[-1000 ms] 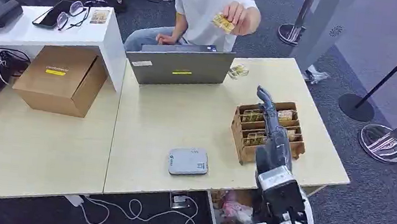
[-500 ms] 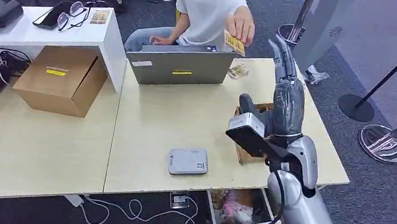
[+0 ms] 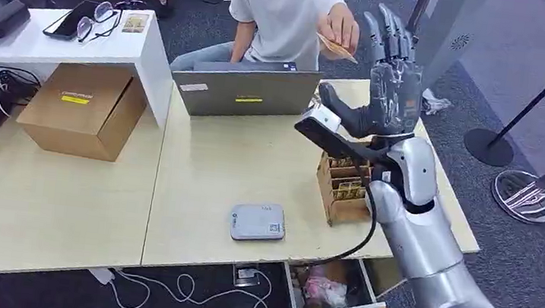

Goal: Pass the card to the sensor for recognition and then transmit it.

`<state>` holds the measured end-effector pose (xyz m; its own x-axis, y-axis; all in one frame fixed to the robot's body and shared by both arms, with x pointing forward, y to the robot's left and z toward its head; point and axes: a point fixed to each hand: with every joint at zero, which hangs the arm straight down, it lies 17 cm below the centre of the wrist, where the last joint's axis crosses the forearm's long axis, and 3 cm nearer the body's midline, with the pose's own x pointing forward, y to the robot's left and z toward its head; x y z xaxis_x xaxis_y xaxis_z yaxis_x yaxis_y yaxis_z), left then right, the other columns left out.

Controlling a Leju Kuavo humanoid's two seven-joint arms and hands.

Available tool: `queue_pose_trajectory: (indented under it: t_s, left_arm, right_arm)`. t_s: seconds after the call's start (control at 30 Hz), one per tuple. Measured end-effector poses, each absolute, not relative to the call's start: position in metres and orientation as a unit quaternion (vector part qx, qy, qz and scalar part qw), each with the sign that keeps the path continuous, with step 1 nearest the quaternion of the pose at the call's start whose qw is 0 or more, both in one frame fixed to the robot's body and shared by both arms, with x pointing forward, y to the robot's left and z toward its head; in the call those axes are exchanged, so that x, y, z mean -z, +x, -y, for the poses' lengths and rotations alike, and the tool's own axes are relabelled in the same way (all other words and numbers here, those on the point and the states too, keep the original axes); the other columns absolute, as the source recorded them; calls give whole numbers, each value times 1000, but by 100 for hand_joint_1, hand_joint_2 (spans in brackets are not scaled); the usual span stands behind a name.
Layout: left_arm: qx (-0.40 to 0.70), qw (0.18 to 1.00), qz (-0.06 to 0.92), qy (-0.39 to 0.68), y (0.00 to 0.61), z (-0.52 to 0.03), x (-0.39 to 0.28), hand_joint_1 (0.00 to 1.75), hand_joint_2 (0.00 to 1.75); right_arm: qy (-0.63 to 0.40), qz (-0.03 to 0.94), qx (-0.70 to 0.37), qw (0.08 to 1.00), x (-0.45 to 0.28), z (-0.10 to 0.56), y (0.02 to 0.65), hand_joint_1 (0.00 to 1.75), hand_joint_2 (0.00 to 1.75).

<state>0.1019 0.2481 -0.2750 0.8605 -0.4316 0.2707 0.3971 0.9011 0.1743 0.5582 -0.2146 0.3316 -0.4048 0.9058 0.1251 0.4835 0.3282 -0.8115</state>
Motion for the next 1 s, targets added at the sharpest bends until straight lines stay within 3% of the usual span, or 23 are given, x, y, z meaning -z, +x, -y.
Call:
queue_pose_trajectory:
  t_s: [0.17,0.2,1.0]
  left_arm:
    - [204,964,161,60,102,-249,275,0,0]
    - [203,963,163,62,101,-250,275,0,0]
    - [183,965,169,77,94,-254,275,0,0]
  right_arm:
    - [-473,746,-372,286,-340,214,579,0,0]
    - [-474,744,-375,284,-340,213,582,0,175]
    - [-465,729,-407,294,-324,202,599,0,175]
